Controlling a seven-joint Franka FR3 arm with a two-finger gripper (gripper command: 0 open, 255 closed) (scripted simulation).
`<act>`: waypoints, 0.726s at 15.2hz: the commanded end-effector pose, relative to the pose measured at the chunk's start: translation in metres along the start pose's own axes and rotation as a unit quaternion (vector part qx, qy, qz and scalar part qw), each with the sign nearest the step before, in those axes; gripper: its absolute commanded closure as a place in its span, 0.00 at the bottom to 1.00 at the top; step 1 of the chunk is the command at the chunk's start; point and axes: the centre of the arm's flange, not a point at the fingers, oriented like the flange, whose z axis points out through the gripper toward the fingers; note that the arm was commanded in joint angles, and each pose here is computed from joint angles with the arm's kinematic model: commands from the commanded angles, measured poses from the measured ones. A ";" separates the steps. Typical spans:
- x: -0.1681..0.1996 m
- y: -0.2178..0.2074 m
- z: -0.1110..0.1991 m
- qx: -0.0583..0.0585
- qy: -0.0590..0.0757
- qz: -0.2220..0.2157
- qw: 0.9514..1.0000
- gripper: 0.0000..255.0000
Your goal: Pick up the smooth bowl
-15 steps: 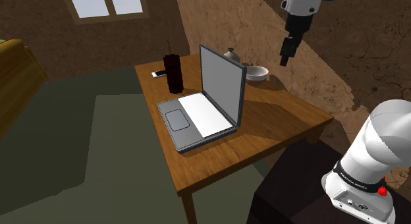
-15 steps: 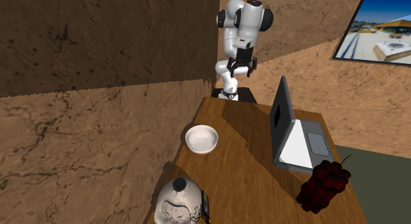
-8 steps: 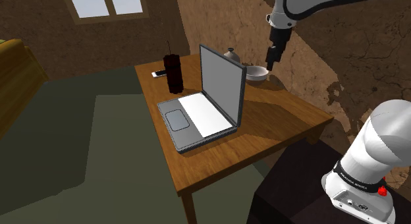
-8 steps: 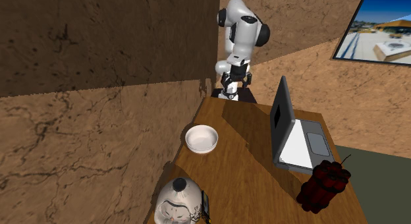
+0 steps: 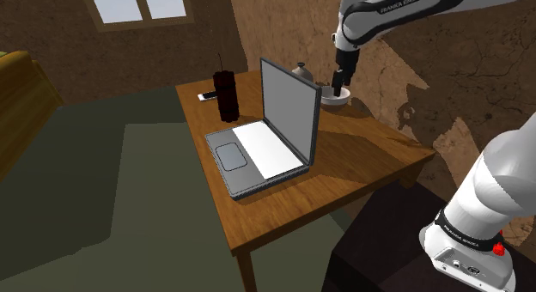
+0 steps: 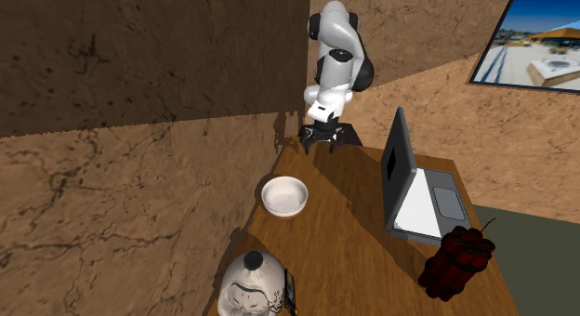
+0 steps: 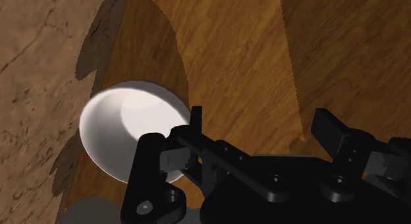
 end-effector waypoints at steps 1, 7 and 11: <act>0.018 0.013 0.018 -0.004 -0.001 -0.001 1.000 0.00; 0.069 0.050 0.065 -0.013 -0.006 -0.005 1.000 0.00; 0.082 0.058 0.087 -0.015 -0.007 -0.005 1.000 0.00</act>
